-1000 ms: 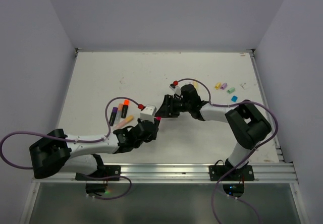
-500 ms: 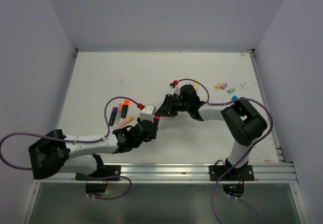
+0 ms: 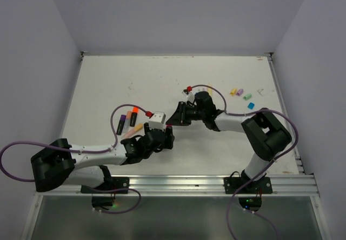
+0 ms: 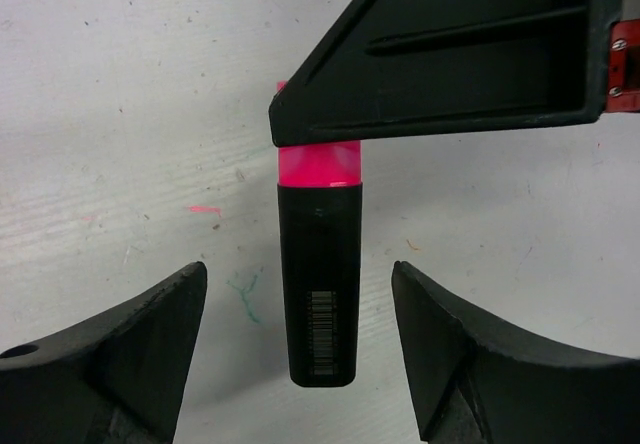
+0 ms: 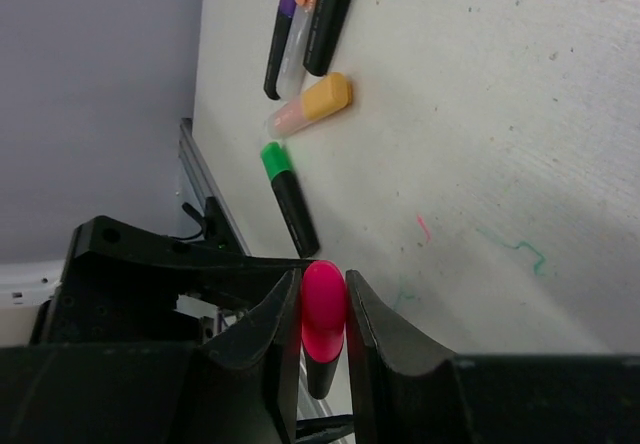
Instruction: Open the pen caps
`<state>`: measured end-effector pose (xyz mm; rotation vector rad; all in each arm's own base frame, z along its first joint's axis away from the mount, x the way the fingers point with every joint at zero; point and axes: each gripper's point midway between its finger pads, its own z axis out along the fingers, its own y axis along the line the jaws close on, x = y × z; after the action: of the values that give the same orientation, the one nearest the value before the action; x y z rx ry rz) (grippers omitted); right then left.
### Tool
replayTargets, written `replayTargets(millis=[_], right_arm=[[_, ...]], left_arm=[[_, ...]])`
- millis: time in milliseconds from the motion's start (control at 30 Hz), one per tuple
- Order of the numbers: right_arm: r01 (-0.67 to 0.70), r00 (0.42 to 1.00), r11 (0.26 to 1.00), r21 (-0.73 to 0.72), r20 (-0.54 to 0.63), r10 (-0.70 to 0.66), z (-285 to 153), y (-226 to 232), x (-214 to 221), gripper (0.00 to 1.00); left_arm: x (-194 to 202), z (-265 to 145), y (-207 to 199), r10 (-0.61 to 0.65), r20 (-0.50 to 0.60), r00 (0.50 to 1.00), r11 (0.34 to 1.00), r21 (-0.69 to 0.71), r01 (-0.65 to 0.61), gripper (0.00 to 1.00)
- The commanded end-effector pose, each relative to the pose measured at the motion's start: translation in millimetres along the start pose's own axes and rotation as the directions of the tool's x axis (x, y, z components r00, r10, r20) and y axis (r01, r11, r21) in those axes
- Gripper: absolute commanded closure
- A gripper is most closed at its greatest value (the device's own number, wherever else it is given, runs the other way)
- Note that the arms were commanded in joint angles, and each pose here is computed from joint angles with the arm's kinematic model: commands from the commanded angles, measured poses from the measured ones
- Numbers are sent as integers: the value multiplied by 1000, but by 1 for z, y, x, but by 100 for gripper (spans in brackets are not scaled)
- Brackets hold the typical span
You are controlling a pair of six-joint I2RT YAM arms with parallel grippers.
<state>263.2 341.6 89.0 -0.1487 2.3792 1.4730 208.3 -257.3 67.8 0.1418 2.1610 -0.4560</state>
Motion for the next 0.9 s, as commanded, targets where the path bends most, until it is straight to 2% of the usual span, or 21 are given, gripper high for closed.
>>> replayTargets(millis=[0,100,167,200,233,300,400,567,667,867], right_arm=[[34,998,998,-49,54,-31,-11,28,-13,100],[44,997,997,-59,69,-40,-15,37,-17,100],[47,997,997,-62,71,-42,-17,41,-18,100],[50,996,997,-57,81,-45,-18,41,-20,100],[46,995,998,-39,86,-42,-19,38,-20,100],[77,983,997,31,162,-81,-27,31,-35,100],[88,960,983,160,251,-127,-46,11,-60,100],[-5,911,986,168,408,-65,-89,-13,-114,100],[-52,888,986,157,459,-26,-104,-26,-141,100],[-103,850,979,178,527,-6,-136,-39,-168,100]], left_arm=[[-8,5,-7,-21,35,999,1000,16,20,23],[-5,9,-13,-10,22,1000,999,43,9,27],[-10,8,-24,-16,39,999,995,94,12,59],[-9,7,-30,-1,31,1000,991,131,-3,92],[-13,6,-36,-6,43,999,987,163,-1,100],[-11,4,-44,13,27,1000,975,220,-19,100],[-19,-4,-56,-24,61,998,945,326,2,100],[-15,-9,-53,-69,48,996,909,414,43,100],[-17,-9,-55,-73,57,996,902,430,41,100],[-27,-1,-72,-46,63,997,883,470,11,100]])
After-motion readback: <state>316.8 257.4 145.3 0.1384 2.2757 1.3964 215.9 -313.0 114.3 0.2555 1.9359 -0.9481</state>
